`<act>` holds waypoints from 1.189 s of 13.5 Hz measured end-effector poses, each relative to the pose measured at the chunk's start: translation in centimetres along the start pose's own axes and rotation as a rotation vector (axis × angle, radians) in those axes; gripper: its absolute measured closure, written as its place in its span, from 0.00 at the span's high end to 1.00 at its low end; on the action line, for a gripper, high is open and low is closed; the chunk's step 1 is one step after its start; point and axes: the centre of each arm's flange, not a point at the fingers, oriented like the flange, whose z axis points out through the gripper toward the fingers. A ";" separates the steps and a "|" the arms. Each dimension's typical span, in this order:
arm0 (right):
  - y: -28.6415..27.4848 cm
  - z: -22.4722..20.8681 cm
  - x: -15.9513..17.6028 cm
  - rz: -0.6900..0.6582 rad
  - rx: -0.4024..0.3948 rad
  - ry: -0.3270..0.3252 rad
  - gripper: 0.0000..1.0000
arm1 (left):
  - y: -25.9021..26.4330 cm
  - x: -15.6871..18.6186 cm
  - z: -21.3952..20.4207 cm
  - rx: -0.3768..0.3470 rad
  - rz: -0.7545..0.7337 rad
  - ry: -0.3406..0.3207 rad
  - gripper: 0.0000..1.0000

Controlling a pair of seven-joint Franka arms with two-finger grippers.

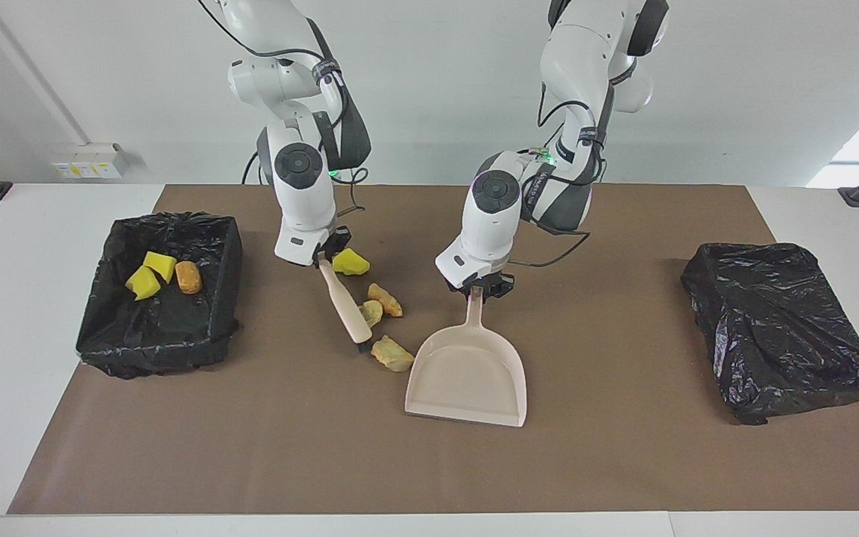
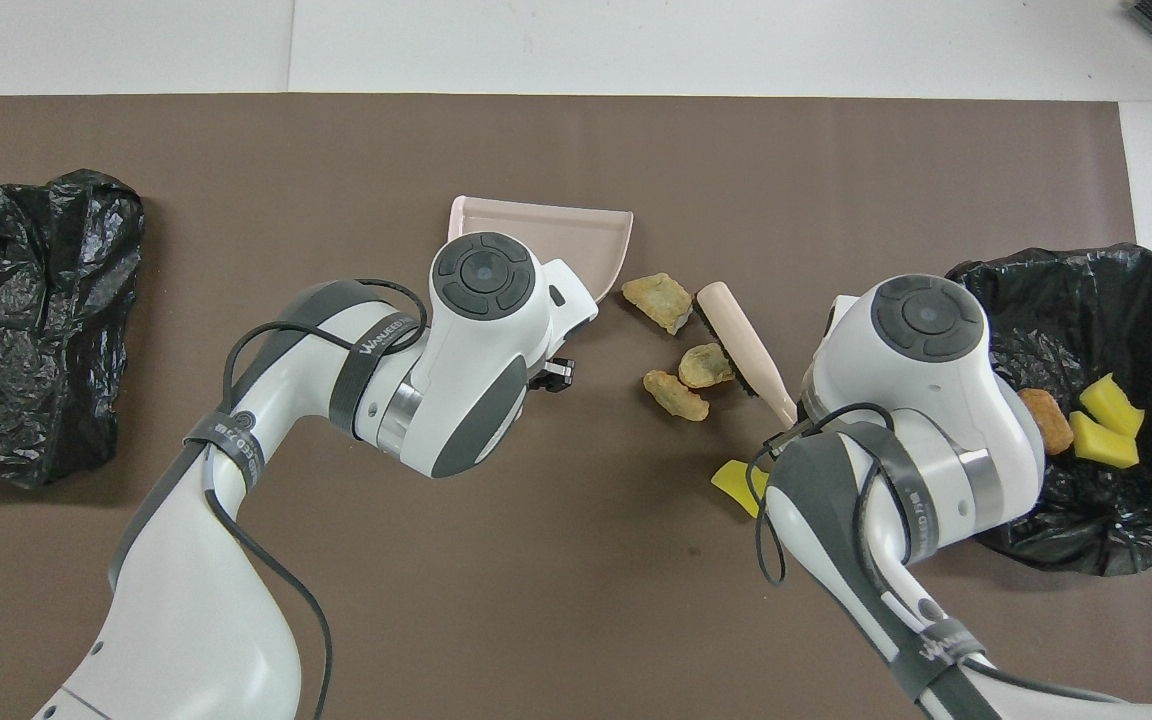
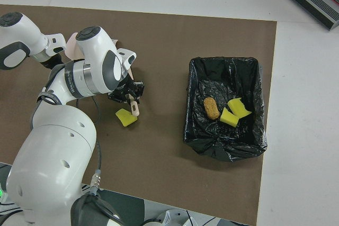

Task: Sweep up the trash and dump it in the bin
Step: 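Pull the dustpan toward the left gripper's side while the right gripper lowers the brush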

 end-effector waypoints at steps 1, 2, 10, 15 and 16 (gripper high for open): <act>0.8 -1.2 0.0 0.008 0.001 0.010 0.27 | -0.5 0.0 -0.3 0.016 0.018 -0.005 0.32; 1.6 -2.1 -0.1 0.022 0.002 0.019 0.27 | -1.4 -0.1 -0.8 0.037 0.049 -0.012 0.32; 3.3 1.4 -2.1 0.118 0.021 -0.019 0.27 | -13.2 -0.8 -5.5 0.079 0.463 -0.154 0.32; 0.7 4.2 -7.9 0.309 0.062 -0.117 0.27 | -21.7 -5.7 -4.0 0.013 0.680 -0.227 0.32; -0.1 4.8 -9.0 0.352 0.089 -0.128 0.27 | -22.9 -6.7 -3.2 0.001 0.716 -0.228 0.32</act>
